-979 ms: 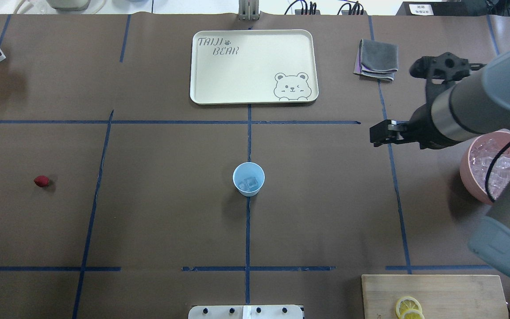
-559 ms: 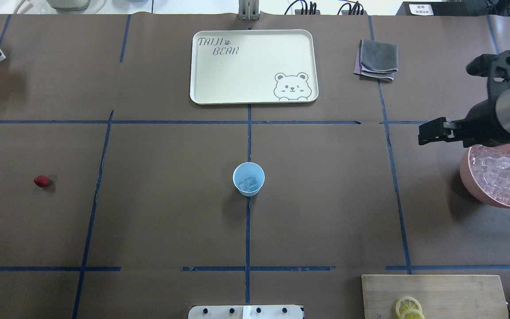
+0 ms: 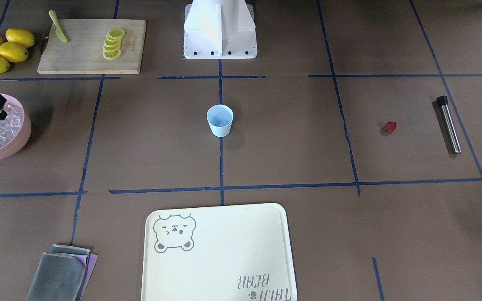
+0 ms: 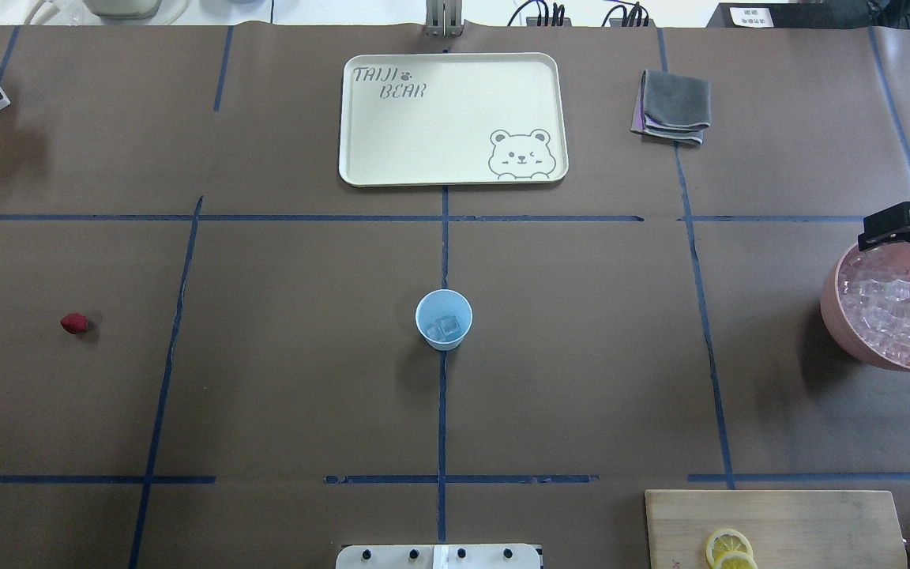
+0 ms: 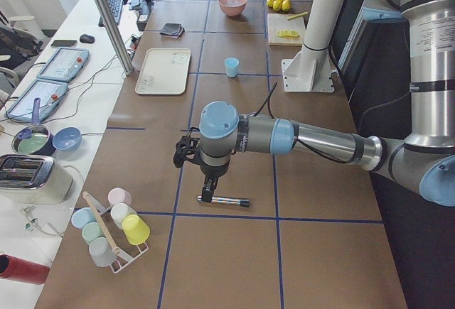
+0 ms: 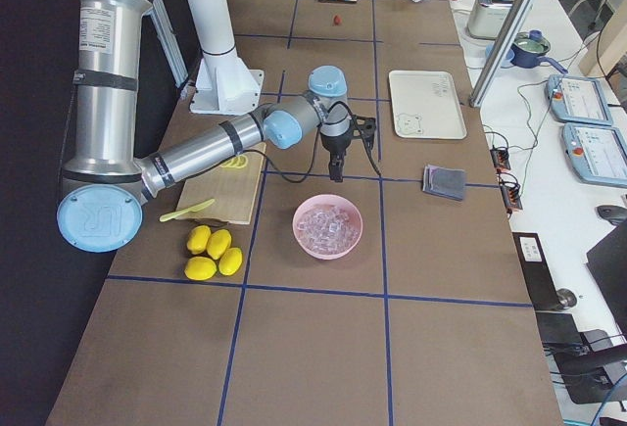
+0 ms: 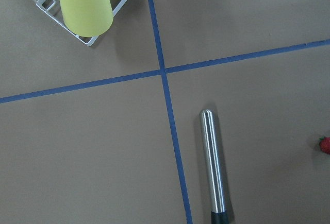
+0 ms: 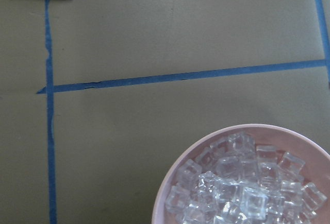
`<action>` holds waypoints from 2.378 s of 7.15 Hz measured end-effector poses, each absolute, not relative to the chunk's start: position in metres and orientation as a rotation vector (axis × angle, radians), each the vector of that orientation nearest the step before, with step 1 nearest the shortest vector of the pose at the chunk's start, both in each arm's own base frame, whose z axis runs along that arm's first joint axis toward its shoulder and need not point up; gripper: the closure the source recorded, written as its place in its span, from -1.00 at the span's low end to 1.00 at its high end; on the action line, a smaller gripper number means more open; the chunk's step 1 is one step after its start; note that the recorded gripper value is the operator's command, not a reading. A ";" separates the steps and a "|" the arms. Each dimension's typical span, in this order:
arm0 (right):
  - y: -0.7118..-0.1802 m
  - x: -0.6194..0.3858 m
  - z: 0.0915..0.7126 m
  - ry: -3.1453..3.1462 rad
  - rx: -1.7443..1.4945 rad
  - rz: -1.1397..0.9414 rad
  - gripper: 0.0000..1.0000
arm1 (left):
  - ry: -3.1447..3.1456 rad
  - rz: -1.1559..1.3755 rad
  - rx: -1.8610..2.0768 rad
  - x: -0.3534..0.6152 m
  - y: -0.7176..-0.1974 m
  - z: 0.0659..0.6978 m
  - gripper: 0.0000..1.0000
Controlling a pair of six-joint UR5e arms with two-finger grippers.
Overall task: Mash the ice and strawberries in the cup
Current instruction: 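Move the right gripper back to the pink bowl of ice, then lower the right gripper into the bowl and grasp a third ice cube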
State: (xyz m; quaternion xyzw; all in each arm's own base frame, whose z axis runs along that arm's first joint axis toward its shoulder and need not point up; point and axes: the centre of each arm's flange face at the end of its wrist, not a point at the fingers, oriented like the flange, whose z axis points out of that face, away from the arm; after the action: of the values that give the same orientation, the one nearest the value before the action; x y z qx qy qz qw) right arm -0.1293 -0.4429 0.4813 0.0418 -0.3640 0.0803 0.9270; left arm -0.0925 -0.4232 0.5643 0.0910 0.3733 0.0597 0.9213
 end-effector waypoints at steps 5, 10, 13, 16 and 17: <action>-0.455 -0.132 0.550 -0.677 -0.016 0.204 -0.91 | 0.766 0.125 0.193 -0.092 -0.424 0.561 -1.00; -0.458 -0.146 0.568 -0.662 -0.053 0.188 -0.65 | 0.766 0.126 0.195 -0.092 -0.424 0.560 -1.00; -0.455 -0.154 0.577 -0.653 -0.072 0.175 -0.50 | 0.765 0.128 0.201 -0.092 -0.424 0.557 -1.00; -0.454 -0.156 0.583 -0.646 -0.084 0.174 -0.47 | 0.765 0.130 0.205 -0.092 -0.423 0.555 -1.00; -0.454 -0.156 0.583 -0.646 -0.085 0.174 -0.45 | 0.765 0.130 0.206 -0.092 -0.423 0.554 -1.00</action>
State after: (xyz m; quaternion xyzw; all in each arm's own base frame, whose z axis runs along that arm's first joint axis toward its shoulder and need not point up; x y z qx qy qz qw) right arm -0.1564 -0.4543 0.5833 -0.0416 -0.3169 0.0853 0.9437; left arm -0.0925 -0.4234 0.5545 0.1002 0.3721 0.0634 0.9206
